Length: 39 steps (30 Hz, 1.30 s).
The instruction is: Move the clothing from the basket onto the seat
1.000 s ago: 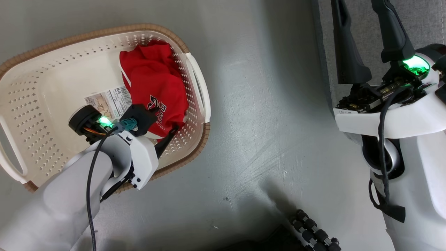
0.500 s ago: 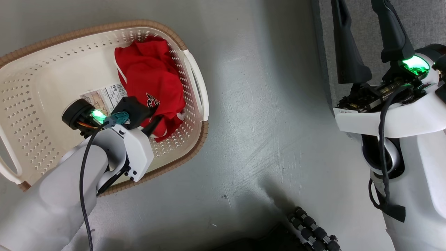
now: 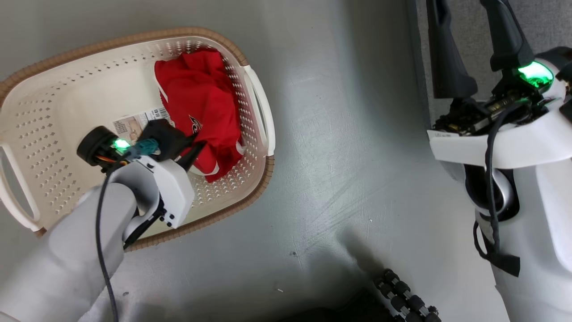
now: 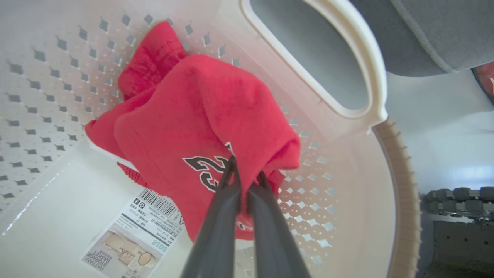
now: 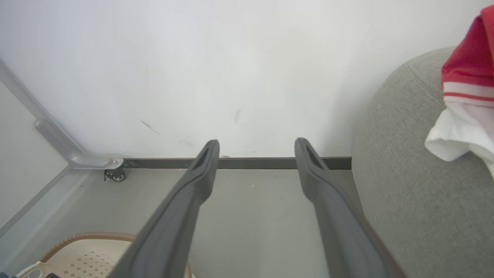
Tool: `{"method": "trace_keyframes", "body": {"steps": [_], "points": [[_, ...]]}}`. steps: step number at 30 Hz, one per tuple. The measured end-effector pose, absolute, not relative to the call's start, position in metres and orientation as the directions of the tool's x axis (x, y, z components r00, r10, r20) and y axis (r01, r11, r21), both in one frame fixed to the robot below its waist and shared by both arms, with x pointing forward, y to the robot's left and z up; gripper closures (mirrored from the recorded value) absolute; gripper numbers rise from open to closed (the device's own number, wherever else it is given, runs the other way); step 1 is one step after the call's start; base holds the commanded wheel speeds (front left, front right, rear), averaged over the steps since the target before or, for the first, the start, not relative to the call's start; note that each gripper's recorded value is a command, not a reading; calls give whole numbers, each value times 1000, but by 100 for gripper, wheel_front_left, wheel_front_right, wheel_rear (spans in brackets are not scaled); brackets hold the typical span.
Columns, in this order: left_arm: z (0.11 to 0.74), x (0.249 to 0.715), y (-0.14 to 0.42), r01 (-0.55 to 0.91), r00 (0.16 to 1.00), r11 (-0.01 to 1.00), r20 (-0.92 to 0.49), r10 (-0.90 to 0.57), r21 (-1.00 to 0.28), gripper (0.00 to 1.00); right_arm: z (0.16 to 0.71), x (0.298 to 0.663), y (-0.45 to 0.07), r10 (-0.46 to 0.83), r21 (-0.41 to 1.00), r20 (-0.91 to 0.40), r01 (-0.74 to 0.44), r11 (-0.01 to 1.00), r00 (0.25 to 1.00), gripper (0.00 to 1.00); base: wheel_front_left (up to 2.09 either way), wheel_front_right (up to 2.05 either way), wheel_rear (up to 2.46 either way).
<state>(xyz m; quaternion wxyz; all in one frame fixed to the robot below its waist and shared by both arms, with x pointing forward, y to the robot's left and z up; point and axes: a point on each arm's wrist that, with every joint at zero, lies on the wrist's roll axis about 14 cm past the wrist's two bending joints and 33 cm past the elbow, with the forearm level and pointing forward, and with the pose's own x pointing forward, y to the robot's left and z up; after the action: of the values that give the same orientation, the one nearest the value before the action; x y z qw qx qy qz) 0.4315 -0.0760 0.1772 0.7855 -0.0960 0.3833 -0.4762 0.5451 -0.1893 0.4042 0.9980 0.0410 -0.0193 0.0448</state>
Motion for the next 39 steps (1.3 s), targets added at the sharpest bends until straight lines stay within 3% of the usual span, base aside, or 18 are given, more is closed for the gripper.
{"method": "trace_keyframes", "body": {"steps": [22, 39], "points": [[204, 468, -19, 493, 493, 698, -494, -716, -520, 100, 432, 564, -158, 173, 34, 125, -178, 983, 977, 0, 0, 0, 0], [270, 489, 22, 373, 689, 760, -390, -611, -532, 100, 471, 565, -139, 203, 23, 197, -212, 977, 959, 0, 0, 0, 0]]}}
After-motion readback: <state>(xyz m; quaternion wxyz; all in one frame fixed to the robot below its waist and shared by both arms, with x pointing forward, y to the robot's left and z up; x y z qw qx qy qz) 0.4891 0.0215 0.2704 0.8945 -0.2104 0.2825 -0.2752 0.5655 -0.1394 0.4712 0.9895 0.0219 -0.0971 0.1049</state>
